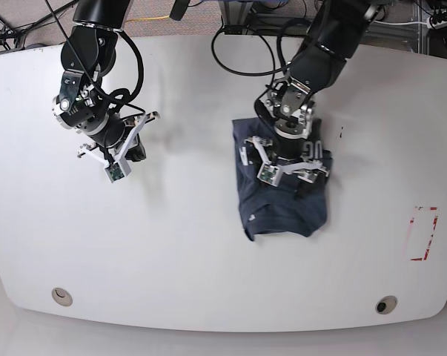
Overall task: Fold the T-shirt properly
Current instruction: 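Drag the folded bundle with the left gripper to the table edge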
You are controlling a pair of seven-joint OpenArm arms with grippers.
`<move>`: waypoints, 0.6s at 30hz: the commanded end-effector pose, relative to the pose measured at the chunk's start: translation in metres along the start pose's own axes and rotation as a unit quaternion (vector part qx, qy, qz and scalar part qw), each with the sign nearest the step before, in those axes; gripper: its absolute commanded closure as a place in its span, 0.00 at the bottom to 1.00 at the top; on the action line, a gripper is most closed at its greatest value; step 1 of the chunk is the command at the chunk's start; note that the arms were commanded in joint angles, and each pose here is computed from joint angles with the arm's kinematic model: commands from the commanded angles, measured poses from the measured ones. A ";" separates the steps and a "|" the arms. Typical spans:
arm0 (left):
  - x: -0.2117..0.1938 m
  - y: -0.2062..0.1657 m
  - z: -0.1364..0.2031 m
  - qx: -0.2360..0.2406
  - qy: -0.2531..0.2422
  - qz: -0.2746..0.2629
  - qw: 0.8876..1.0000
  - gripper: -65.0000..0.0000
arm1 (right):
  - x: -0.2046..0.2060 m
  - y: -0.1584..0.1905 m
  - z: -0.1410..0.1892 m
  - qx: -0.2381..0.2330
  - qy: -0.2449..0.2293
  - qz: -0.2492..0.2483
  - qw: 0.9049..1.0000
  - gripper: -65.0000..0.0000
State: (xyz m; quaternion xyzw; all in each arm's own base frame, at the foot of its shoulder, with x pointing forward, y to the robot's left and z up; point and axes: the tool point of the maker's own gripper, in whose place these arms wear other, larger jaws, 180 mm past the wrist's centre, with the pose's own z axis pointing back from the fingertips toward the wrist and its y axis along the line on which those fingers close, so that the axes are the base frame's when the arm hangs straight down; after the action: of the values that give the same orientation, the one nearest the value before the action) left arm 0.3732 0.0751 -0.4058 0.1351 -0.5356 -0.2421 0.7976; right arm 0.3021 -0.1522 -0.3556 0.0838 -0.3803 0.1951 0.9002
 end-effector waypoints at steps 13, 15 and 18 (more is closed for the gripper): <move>-0.156 0.161 0.051 -0.048 0.160 -0.095 0.981 0.34 | 0.017 -0.004 0.005 -0.004 -0.028 0.011 1.000 0.96; -0.165 0.187 0.060 -0.040 0.174 -0.093 0.980 0.34 | 0.017 -0.005 0.005 -0.005 -0.028 0.012 1.000 0.96; -0.182 0.222 0.072 -0.028 0.200 -0.092 0.975 0.34 | 0.017 -0.005 0.005 -0.005 -0.027 0.012 1.000 0.96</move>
State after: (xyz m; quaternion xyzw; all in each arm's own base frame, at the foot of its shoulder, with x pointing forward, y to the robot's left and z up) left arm 0.3275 0.3297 -0.3998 0.1838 -0.4196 -0.2856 0.8417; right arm 0.3021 -0.1534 -0.3551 0.0818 -0.3802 0.1964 0.9001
